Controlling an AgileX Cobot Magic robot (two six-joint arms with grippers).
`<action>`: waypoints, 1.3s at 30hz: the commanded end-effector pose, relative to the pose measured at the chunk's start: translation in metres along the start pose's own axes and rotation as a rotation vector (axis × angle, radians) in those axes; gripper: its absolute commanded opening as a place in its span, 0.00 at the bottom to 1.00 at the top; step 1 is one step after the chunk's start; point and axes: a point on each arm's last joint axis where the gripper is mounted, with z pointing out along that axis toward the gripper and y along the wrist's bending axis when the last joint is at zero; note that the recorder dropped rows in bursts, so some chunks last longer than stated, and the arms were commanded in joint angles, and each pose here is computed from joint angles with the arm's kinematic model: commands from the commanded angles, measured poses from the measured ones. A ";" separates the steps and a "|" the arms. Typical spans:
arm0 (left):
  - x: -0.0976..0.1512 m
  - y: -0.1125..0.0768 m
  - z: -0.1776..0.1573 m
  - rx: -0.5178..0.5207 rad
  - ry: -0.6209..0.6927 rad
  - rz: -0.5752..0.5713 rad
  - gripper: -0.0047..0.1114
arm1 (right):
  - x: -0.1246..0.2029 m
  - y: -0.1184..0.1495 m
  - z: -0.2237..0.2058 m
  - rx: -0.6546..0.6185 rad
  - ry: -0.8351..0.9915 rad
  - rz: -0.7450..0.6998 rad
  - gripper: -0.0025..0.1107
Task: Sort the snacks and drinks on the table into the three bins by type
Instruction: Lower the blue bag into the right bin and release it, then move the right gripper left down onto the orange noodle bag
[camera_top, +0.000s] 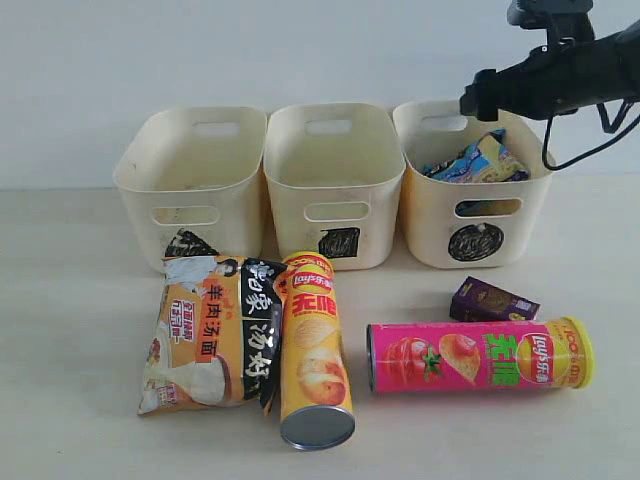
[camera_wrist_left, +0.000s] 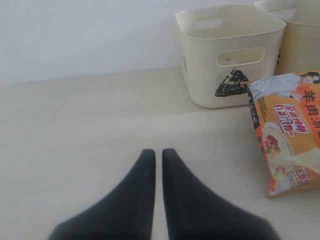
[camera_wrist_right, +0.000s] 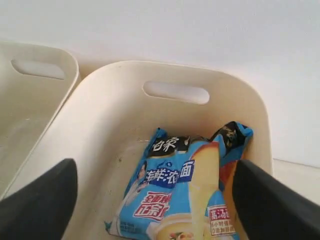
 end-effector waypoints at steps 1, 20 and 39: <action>0.000 0.000 0.000 -0.002 -0.012 -0.007 0.08 | -0.010 -0.002 -0.009 0.009 -0.030 -0.007 0.69; 0.000 0.000 0.000 -0.002 -0.012 -0.007 0.08 | -0.041 0.036 -0.093 -0.133 0.176 -0.101 0.02; 0.000 0.000 0.000 -0.002 -0.012 -0.007 0.08 | 0.019 0.123 -0.100 -0.294 0.336 -0.328 0.02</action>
